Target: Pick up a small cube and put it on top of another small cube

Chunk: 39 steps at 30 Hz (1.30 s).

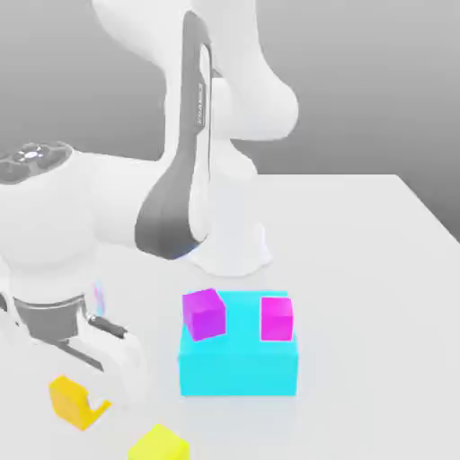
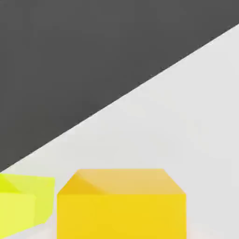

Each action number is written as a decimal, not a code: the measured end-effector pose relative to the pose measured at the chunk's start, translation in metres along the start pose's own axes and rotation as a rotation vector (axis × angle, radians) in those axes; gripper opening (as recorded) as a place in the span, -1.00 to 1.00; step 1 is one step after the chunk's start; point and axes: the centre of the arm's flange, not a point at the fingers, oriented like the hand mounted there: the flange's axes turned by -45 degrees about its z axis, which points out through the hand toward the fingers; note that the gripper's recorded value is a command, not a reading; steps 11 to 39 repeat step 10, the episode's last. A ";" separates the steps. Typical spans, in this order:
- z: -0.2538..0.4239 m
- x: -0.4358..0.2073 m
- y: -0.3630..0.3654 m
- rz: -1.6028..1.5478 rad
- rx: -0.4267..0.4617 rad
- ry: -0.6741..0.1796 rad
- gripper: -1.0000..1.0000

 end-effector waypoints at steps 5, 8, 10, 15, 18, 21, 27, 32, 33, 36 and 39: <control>0.018 -0.005 -0.045 -0.222 -0.001 0.000 -1.00; 0.044 -0.005 -0.047 -0.229 -0.001 0.000 1.00; 0.044 -0.005 -0.047 -0.229 -0.001 0.000 1.00; 0.044 -0.005 -0.047 -0.229 -0.001 0.000 1.00; 0.044 -0.005 -0.047 -0.229 -0.001 0.000 1.00; 0.044 -0.005 -0.047 -0.229 -0.001 0.000 1.00; 0.044 -0.005 -0.047 -0.229 -0.001 0.000 1.00; 0.044 -0.005 -0.047 -0.229 -0.001 0.000 1.00; 0.044 -0.005 -0.047 -0.229 -0.001 0.000 1.00; 0.044 -0.005 -0.047 -0.229 -0.001 0.000 1.00; 0.044 -0.005 -0.047 -0.229 -0.001 0.000 1.00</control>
